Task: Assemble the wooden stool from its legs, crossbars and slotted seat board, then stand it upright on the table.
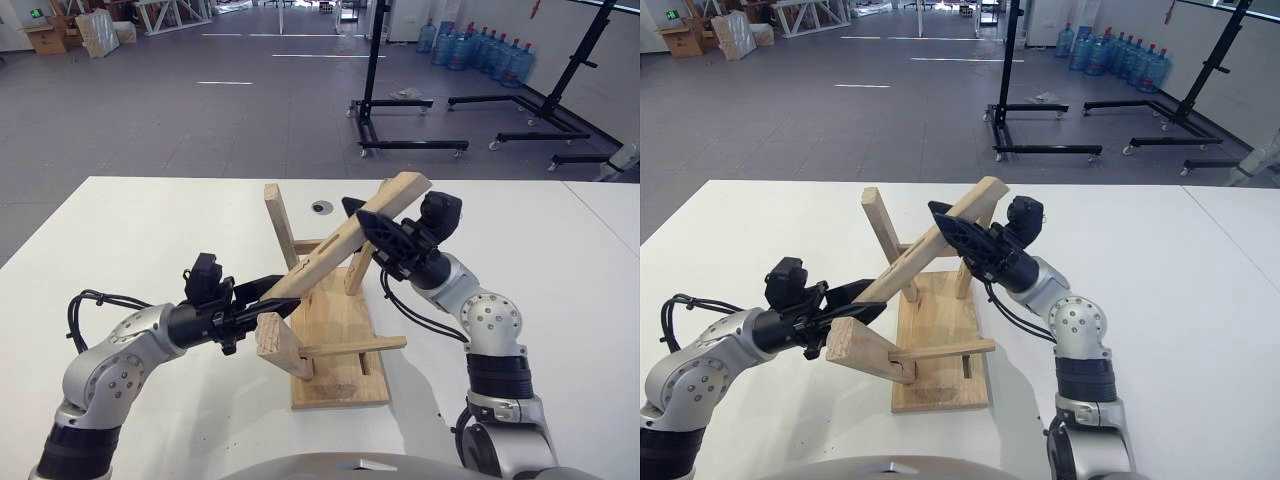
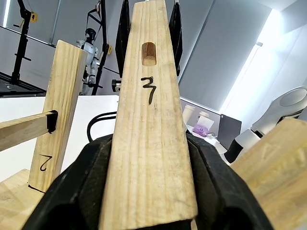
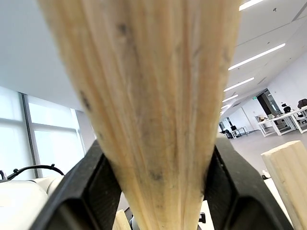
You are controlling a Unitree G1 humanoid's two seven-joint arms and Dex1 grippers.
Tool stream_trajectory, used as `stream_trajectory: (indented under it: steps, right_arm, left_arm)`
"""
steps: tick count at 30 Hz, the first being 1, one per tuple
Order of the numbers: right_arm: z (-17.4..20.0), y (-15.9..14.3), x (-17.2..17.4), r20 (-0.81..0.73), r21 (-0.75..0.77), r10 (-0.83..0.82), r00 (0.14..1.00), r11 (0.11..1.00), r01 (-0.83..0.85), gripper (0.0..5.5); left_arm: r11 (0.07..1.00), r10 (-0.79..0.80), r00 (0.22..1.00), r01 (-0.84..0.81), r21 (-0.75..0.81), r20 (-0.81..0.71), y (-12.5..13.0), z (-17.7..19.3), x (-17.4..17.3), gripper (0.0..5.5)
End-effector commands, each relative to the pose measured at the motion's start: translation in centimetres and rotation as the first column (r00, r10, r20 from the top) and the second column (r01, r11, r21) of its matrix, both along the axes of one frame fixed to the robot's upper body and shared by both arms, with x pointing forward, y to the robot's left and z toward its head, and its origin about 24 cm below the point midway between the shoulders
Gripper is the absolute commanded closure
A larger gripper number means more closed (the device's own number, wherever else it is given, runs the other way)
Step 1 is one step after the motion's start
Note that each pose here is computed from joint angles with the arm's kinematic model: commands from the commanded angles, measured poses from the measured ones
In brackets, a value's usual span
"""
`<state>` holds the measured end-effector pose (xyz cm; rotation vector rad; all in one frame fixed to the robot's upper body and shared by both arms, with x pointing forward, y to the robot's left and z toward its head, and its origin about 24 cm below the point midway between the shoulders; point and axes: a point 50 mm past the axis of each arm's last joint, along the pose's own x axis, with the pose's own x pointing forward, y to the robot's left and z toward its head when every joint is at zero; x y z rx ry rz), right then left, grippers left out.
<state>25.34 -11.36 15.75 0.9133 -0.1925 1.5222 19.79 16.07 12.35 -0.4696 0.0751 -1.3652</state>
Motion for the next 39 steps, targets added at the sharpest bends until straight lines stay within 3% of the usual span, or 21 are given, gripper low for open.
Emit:
stream_trajectory:
  steps: [1, 3, 7, 9, 11, 14, 20, 26, 35, 39]
  right_arm:
    - [-0.4, 0.0, -0.4, 0.084, -0.140, -0.073, 0.994, 0.986, 0.084, 3.40]
    - [0.2, -0.7, 0.3, 0.167, -0.120, -0.231, 0.958, 0.960, 0.253, 3.40]
    - [0.5, -2.6, 0.3, 0.287, -0.217, -0.285, 0.915, 0.911, 0.351, 3.41]
    - [0.0, -3.9, 0.0, 0.267, -0.316, -0.209, 0.941, 0.903, 0.290, 3.41]
    - [-0.7, -5.9, 0.0, 0.342, -0.339, -0.230, 0.911, 0.874, 0.347, 3.41]
    - [-2.1, -8.4, -0.2, 0.298, -0.419, -0.153, 0.942, 0.866, 0.273, 3.41]
    - [-3.3, -10.7, -1.0, 0.233, -0.515, -0.014, 0.972, 0.846, 0.136, 3.41]
    - [-4.0, -10.4, -1.8, 0.191, -0.523, 0.070, 0.979, 0.851, 0.041, 3.43]
    - [0.5, -12.0, -2.7, 0.336, -0.565, 0.075, 0.939, 0.814, 0.137, 3.45]
    - [-0.8, -10.9, -3.0, 0.299, -0.587, 0.126, 0.946, 0.806, 0.078, 3.45]
  left_arm:
    - [0.998, 0.056, 0.998, -0.056, 0.013, -0.004, 0.5, -0.1, 0.3, 2.77]
    - [0.998, 0.066, 0.998, -0.066, 0.003, -0.014, 0.8, 0.0, 0.1, 2.52]
    - [0.985, 0.174, 0.985, -0.174, 0.001, 0.004, 2.1, 0.4, -0.6, 2.02]
    - [0.969, 0.246, 0.969, -0.246, -0.007, 0.021, 3.0, 0.7, -1.1, 1.78]
    - [0.945, 0.326, 0.945, -0.325, -0.027, 0.036, 4.0, 1.1, -1.7, 1.48]
    - [0.907, 0.421, 0.906, -0.420, -0.035, 0.053, 5.2, 1.4, -2.0, 0.96]
    - [0.865, 0.501, 0.864, -0.499, -0.046, 0.049, 6.5, 1.4, -2.4, 0.16]
    - [0.859, 0.512, 0.857, -0.512, -0.023, 0.050, 7.0, 1.4, -2.4, 0.10]
    - [0.840, 0.543, 0.839, -0.543, -0.010, 0.047, 6.9, 1.2, -3.3, 0.10]
    - [0.832, 0.555, 0.831, -0.555, -0.009, 0.036, 6.7, 0.6, -3.3, 0.10]
